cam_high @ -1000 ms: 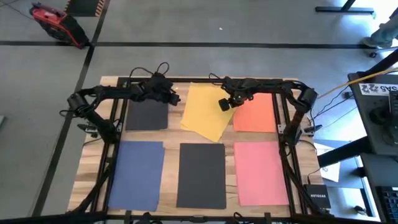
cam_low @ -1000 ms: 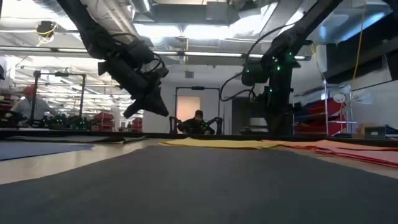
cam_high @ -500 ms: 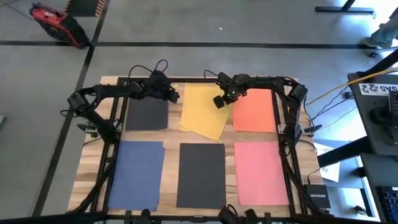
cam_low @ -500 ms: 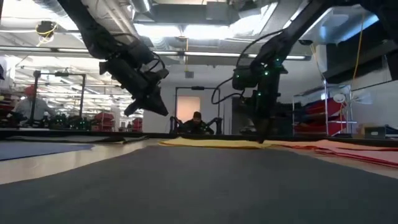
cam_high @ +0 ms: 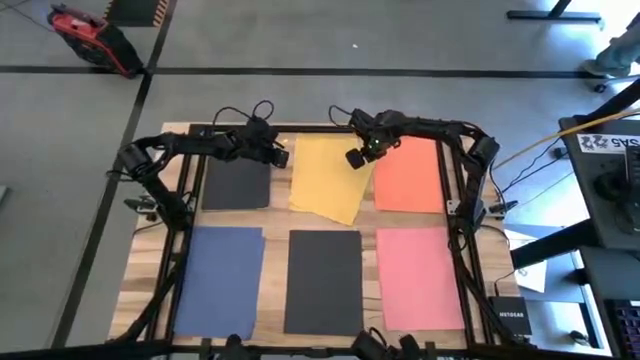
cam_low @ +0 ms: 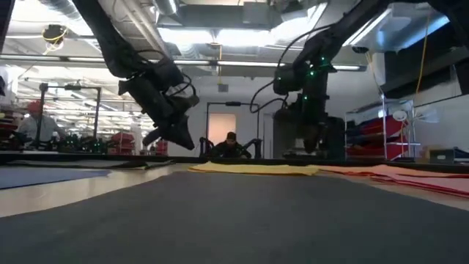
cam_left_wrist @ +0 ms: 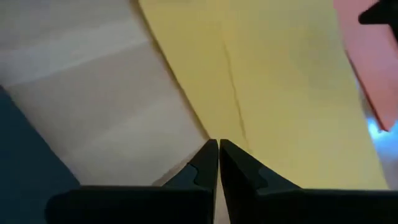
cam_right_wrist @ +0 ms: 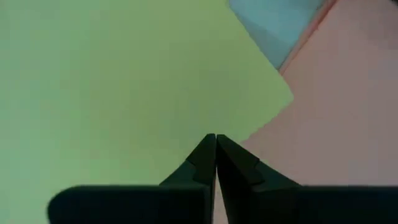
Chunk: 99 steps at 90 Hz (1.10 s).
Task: Organize paper
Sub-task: Stack the yellow colored paper on top of the yellow colored paper
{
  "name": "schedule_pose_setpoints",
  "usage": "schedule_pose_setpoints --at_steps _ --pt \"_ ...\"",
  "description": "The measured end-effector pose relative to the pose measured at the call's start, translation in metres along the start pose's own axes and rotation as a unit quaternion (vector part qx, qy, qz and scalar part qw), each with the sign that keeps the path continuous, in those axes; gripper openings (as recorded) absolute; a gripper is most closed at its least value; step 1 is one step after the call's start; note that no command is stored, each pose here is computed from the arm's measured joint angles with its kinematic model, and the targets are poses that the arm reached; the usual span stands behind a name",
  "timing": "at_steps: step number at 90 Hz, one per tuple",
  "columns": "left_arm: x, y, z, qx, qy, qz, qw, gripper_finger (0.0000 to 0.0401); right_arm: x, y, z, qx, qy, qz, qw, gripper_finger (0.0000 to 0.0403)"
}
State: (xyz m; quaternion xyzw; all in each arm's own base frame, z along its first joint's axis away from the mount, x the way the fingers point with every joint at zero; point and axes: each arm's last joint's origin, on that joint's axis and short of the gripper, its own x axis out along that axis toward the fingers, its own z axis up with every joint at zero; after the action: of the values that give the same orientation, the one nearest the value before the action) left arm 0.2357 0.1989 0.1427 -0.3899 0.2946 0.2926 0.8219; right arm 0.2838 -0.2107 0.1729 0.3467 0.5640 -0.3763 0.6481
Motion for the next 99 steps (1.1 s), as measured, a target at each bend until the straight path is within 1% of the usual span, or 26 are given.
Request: schedule_pose_setpoints --at_steps 15,46,72,99 --pt "0.012 0.006 -0.005 -0.008 0.019 0.01 1.0 0.0 0.008 0.0 -0.002 0.001 -0.004 0.013 1.0 0.0" --pt "0.026 0.003 0.009 -0.003 0.01 0.02 1.0 0.0 0.034 0.002 0.0 0.002 0.03 0.018 0.999 0.0" --pt "0.039 0.009 0.005 -0.009 0.027 0.03 0.999 0.0 0.036 -0.001 0.002 0.007 0.034 0.03 0.999 0.0" --pt "0.042 0.008 0.007 -0.012 0.014 0.023 1.0 0.0 0.037 -0.005 0.006 0.004 0.03 0.048 0.998 0.0"
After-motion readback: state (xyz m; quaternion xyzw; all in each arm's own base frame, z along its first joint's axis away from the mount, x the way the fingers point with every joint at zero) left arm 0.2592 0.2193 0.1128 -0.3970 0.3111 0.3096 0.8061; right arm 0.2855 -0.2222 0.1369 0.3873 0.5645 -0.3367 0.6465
